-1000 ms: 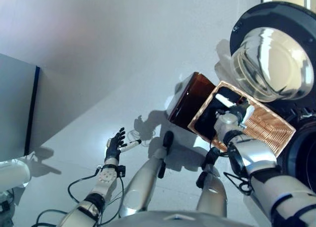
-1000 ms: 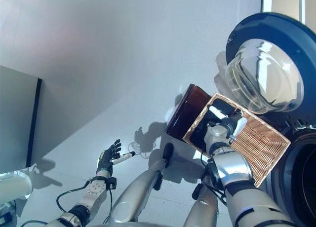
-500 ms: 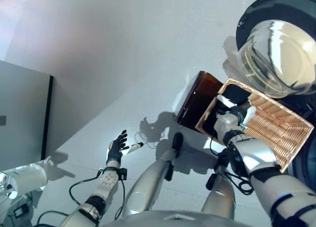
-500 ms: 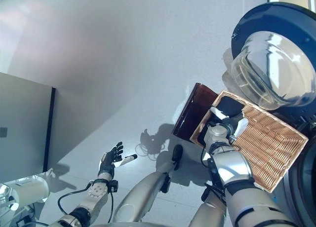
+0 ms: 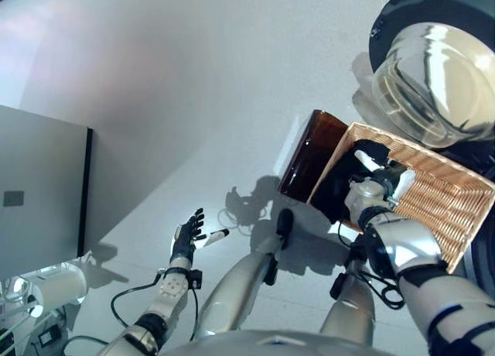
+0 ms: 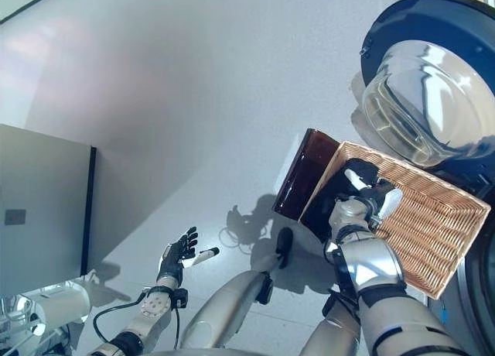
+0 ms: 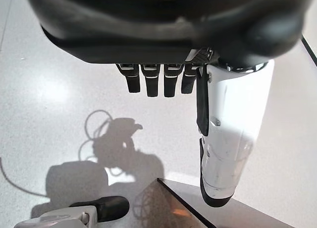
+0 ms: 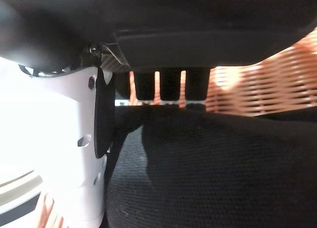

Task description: Pick up the clothes and place them into the washing machine

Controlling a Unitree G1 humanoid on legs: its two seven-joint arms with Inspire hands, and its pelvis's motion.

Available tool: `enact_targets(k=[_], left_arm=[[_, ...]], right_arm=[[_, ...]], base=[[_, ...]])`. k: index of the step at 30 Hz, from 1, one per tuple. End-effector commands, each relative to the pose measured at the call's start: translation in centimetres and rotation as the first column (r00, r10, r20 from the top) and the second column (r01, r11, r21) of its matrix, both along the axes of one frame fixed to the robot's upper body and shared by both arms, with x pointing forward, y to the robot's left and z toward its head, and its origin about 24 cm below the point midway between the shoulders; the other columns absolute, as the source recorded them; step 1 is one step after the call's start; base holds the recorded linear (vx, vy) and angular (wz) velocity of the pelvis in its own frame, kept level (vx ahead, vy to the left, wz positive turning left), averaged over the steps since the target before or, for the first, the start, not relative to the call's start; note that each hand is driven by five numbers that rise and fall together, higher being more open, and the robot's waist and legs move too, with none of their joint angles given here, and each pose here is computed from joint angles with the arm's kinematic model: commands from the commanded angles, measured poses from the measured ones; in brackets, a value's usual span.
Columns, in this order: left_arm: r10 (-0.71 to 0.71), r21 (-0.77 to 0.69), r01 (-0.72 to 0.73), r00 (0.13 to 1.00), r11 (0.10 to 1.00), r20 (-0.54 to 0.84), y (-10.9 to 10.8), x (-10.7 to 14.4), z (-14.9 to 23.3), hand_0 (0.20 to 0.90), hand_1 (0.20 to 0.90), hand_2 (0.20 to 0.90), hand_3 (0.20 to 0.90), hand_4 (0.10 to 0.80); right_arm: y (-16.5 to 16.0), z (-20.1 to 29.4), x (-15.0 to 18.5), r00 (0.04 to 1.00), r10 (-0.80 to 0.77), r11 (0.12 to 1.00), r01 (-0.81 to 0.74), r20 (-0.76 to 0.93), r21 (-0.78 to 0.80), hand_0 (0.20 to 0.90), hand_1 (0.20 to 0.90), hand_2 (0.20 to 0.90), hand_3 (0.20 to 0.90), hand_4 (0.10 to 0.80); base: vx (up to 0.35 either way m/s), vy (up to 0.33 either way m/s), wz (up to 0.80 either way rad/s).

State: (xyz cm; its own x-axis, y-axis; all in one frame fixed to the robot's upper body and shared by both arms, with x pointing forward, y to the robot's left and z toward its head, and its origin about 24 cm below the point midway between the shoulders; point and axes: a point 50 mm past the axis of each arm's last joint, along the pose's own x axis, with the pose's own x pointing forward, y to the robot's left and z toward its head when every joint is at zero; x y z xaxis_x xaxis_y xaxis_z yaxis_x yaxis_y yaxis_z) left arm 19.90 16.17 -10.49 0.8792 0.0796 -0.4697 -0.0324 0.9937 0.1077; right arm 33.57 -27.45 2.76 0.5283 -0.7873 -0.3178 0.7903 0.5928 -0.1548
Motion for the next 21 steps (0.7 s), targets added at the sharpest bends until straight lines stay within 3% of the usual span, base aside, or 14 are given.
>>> enact_targets(k=[1, 8, 21], left_arm=[[0.041, 0.006, -0.042, 0.998, 0.999, 0.043, 1.0, -0.1, 0.3, 0.900, 0.900, 0.900, 0.900, 0.800], [0.062, -0.006, -0.062, 0.998, 0.998, -0.014, 1.2, -0.8, -0.5, 0.900, 0.900, 0.900, 0.900, 0.800], [0.121, -0.073, -0.125, 0.991, 0.989, -0.061, 1.3, -1.3, -1.2, 0.900, 0.900, 0.900, 0.900, 0.800]], right_arm=[[-1.9, 2.6, 0.7, 0.990, -0.015, 0.999, 0.021, 0.138, -0.040, 0.200, 0.200, 0.200, 0.200, 0.300], [-2.1, 2.0, 0.2, 0.982, -0.009, 1.000, 0.011, 0.189, -0.010, 0.200, 0.200, 0.200, 0.200, 0.300], [1.0, -0.7, -0.9, 0.926, 0.075, 0.982, -0.132, 0.370, 0.132, 0.200, 0.200, 0.200, 0.200, 0.300]], base=[[-0.012, 0.009, -0.10], [-0.016, 0.006, -0.16], [-0.016, -0.048, -0.24]])
